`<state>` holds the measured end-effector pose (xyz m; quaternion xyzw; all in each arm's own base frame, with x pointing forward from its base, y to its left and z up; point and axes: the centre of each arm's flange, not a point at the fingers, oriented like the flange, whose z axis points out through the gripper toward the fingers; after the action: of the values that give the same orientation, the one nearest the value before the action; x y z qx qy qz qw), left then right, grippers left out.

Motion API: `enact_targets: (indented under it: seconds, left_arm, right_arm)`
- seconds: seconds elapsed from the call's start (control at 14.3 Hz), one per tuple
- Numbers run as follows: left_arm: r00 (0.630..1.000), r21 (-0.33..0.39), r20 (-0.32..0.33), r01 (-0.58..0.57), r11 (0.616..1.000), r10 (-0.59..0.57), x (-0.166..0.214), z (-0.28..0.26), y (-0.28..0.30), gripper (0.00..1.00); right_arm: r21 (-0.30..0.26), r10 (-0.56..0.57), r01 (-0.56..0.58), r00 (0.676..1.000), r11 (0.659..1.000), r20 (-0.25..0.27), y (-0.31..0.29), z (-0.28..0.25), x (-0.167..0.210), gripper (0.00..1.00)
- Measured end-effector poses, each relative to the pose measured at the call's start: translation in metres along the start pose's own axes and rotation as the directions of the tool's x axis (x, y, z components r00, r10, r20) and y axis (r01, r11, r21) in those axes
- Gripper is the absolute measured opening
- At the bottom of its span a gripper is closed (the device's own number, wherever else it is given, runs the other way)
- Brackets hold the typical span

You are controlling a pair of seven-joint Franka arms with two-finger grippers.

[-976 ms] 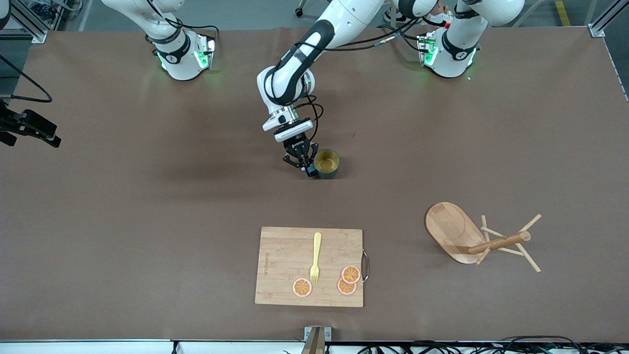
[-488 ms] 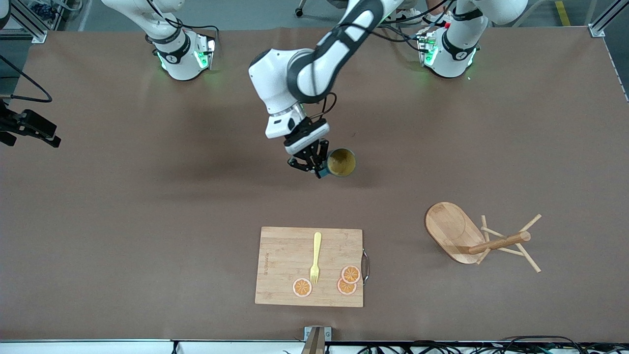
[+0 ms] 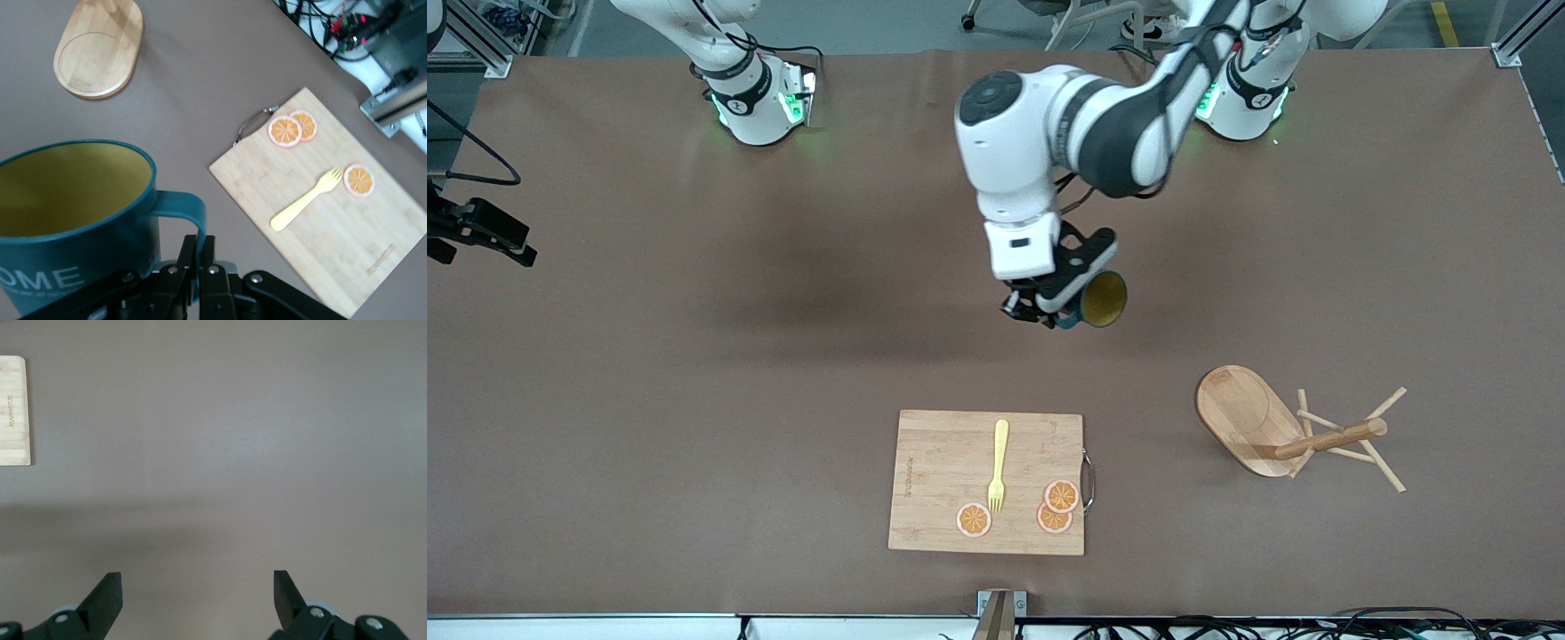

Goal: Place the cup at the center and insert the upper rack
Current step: 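Carry the mug with the left gripper to the wooden mug tree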

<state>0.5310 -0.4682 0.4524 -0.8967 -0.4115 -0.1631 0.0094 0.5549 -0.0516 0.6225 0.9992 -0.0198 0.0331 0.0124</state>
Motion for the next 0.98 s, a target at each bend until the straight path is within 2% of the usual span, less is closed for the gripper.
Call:
enact_targets:
  seconds: [0.21,0.49,0.77,0.98]
  left_arm:
    - [0.982,0.016,0.134,0.129,0.991,-0.130,0.061,-0.015,-0.019,0.05]
    - [0.935,0.037,0.317,0.157,0.987,-0.161,0.127,-0.014,-0.053,0.05]
    - [0.839,0.028,0.495,0.245,0.969,-0.226,0.191,-0.004,-0.076,0.05]
    - [0.773,0.018,0.583,0.295,0.955,-0.250,0.230,0.014,-0.092,0.05]
  right_arm:
    - [0.000,0.001,-0.001,1.000,1.000,0.000,0.001,0.000,0.000,1.00]
    - [0.000,0.001,-0.001,1.000,1.000,0.000,0.001,0.000,0.000,1.00]
    - [0.000,0.000,0.000,1.000,1.000,-0.001,0.000,0.000,0.000,1.00]
    - [0.000,-0.001,0.001,1.000,1.000,-0.002,0.000,0.000,0.001,1.00]
